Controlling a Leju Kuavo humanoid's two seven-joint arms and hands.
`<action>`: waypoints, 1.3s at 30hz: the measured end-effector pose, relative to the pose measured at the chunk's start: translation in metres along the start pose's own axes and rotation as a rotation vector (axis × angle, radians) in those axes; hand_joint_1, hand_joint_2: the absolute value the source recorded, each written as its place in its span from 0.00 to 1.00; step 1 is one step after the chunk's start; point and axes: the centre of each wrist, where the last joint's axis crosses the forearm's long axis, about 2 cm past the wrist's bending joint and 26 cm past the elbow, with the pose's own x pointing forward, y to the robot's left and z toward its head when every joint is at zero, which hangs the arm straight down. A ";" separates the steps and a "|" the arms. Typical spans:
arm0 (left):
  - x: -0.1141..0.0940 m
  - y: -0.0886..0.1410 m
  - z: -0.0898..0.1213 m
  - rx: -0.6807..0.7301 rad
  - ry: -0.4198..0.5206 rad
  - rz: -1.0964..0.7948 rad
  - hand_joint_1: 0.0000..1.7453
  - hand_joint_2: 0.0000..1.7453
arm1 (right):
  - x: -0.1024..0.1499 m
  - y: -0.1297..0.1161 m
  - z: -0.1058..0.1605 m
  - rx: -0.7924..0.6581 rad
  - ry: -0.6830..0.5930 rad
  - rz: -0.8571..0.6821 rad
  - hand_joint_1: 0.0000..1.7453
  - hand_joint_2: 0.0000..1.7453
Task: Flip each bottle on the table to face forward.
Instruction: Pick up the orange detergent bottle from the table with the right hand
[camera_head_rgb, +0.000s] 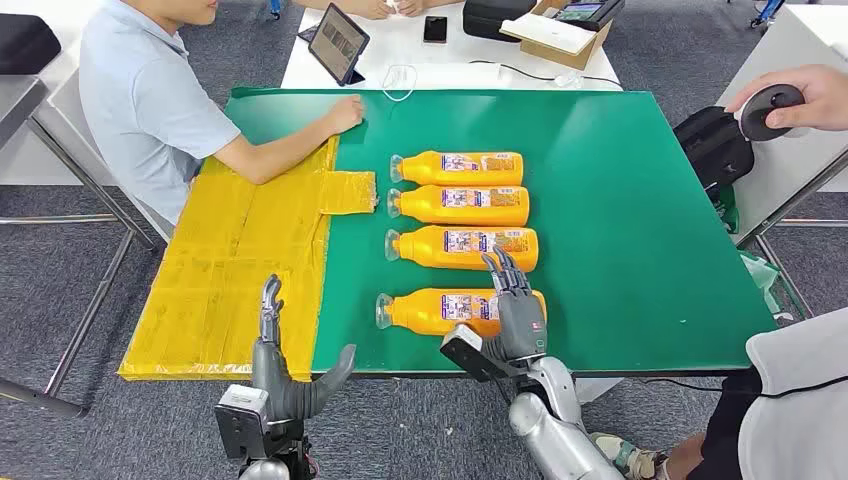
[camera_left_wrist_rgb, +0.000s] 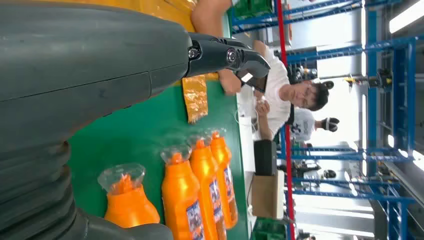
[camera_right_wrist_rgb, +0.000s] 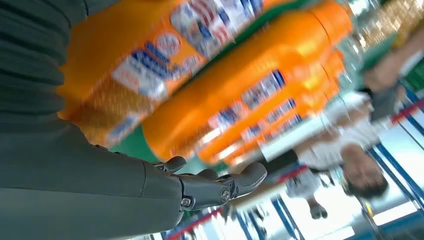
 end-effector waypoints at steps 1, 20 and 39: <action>0.000 0.000 0.000 -0.002 -0.001 -0.001 0.00 1.00 | 0.000 0.001 0.001 0.008 0.005 -0.001 0.00 1.00; 0.008 0.002 -0.001 -0.044 -0.060 -0.041 0.00 1.00 | -0.007 0.014 0.004 0.113 0.096 0.206 0.00 1.00; 0.016 0.004 0.000 -0.062 -0.039 -0.037 0.00 1.00 | -0.008 0.003 -0.026 0.277 0.163 0.430 0.00 1.00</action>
